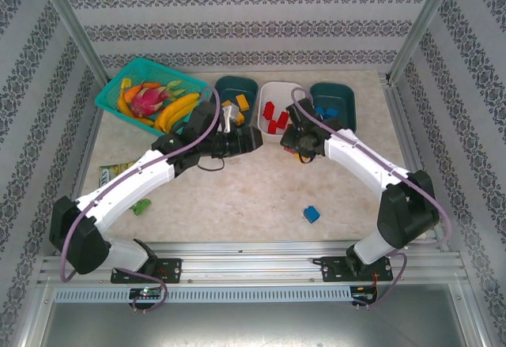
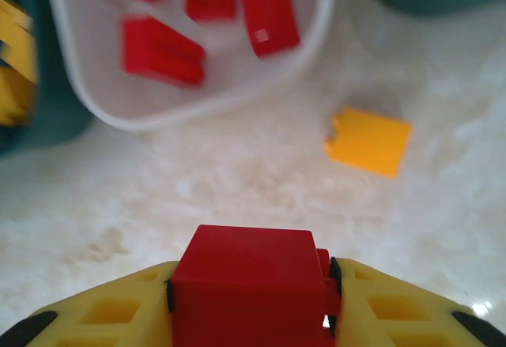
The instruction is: Sort the legos into containers by color
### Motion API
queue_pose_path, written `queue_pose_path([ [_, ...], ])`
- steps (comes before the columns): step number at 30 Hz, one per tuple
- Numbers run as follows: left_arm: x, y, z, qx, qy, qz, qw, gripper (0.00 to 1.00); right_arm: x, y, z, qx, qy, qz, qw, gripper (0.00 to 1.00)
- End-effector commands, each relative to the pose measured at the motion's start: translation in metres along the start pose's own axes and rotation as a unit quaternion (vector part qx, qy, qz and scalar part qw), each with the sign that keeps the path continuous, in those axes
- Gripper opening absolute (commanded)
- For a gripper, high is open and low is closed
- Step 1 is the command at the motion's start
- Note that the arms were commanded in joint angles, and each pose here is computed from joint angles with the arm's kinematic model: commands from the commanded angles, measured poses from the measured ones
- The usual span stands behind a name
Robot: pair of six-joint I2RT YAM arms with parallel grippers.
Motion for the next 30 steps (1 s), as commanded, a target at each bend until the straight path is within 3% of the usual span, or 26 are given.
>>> queue_pose_path([
  [1, 0.01, -0.037, 0.001, -0.026, 0.027, -0.036, 0.999, 0.77, 0.012, -0.025, 0.022, -0.043, -0.004, -0.019, 0.999, 0.39],
  [6, 0.03, -0.072, 0.028, -0.05, 0.02, -0.051, 0.997, 0.77, 0.052, -0.059, 0.06, -0.091, 0.001, -0.037, 0.995, 0.39],
  [15, 0.065, -0.118, 0.053, -0.045, 0.028, -0.063, 0.997, 0.77, 0.123, -0.111, 0.079, -0.101, 0.013, -0.051, 0.993, 0.4],
  [23, 0.091, -0.126, 0.065, -0.048, 0.027, -0.049, 0.997, 0.77, 0.162, -0.141, 0.067, -0.084, 0.065, -0.061, 0.992, 0.43],
  [30, 0.1, -0.126, 0.07, -0.054, 0.026, -0.042, 0.997, 0.76, 0.183, -0.152, 0.065, -0.079, 0.062, -0.044, 0.994, 0.46],
])
Point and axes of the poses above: each hand's point on the last joint's axis, 136 mm out from that joint toward the fingers, its own x axis out along the fingers, its own z axis along the line the jaws close on, y = z × x, the point moved 4 cm from there along -x, back along the fingers, and after that the axes turned 11 degrees about x, right-handed, at the moved point
